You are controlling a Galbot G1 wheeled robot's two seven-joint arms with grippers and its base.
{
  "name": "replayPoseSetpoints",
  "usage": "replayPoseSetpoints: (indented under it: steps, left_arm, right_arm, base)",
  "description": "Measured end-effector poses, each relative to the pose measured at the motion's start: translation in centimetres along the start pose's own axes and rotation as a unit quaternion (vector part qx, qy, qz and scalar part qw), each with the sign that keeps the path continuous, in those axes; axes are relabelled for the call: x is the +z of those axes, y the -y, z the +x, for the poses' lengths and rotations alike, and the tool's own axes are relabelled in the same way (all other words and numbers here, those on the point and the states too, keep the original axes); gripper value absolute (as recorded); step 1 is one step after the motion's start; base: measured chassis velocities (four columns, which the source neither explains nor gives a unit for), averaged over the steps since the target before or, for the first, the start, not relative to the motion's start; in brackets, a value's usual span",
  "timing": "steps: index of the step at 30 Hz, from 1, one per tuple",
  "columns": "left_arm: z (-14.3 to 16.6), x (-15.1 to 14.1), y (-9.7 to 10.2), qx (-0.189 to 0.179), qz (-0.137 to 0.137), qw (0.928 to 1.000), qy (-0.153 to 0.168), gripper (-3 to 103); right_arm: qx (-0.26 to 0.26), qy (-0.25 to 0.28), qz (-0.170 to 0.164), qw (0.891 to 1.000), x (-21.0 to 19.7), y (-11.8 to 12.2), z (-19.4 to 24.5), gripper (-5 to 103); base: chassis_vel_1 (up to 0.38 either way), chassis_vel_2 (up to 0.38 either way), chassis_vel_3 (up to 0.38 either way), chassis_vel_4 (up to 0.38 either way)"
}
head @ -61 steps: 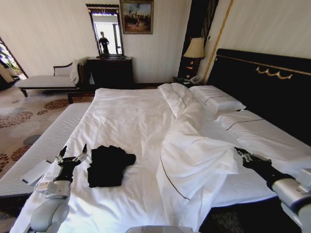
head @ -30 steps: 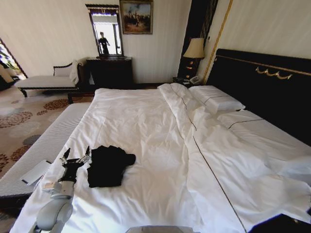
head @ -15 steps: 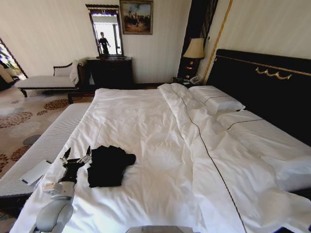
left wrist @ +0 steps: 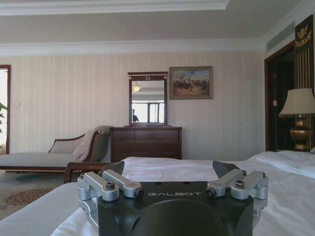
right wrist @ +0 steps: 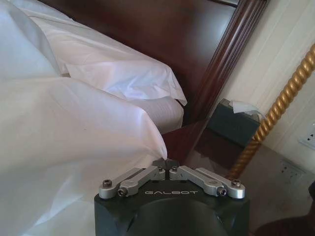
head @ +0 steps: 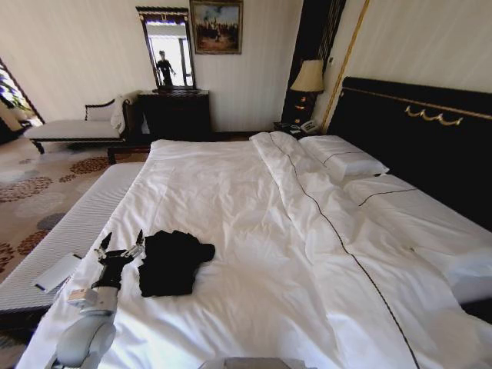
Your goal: Fold the clothes on the bed.
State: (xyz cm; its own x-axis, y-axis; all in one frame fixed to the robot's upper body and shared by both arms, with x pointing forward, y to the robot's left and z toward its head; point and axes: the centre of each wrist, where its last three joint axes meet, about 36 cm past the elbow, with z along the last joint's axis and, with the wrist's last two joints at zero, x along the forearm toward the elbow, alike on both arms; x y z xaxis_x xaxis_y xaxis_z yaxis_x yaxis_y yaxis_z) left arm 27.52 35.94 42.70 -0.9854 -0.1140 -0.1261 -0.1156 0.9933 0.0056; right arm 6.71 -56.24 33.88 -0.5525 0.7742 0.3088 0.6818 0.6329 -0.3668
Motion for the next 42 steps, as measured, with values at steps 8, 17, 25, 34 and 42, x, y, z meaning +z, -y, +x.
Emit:
replayPoseSetpoints:
  steps: [8,17,25,34,42]
  left_arm:
    - [0.4,0.0,0.2,0.001,-0.001,1.0000,-0.002,100]
    - [0.7,-0.2,0.2,0.000,-0.003,1.0000,-0.002,100]
    - [0.8,-0.4,0.2,0.000,-0.004,1.0000,0.000,100]
    - [0.8,-0.4,0.3,0.000,-0.005,1.0000,0.000,100]
    - [0.9,-0.4,0.3,0.000,-0.006,1.0000,-0.002,100]
  right_arm:
    - [0.007,-0.020,0.004,1.000,1.8,-0.9,-0.4,0]
    - [0.023,-0.056,0.022,0.998,4.5,-1.3,-1.0,0]
    - [0.034,-0.076,0.033,0.996,5.3,-1.7,-1.8,0]
    - [0.035,-0.094,0.043,0.994,6.8,-2.1,-1.9,0]
    - [0.033,-0.113,0.056,0.992,8.3,-2.6,-2.5,0]
  base:
    - [0.000,0.000,0.000,0.000]
    - [0.000,0.000,0.000,0.000]
    - [0.000,0.000,0.000,0.000]
    - [0.000,0.000,0.000,0.000]
    - [0.000,0.000,0.000,0.000]
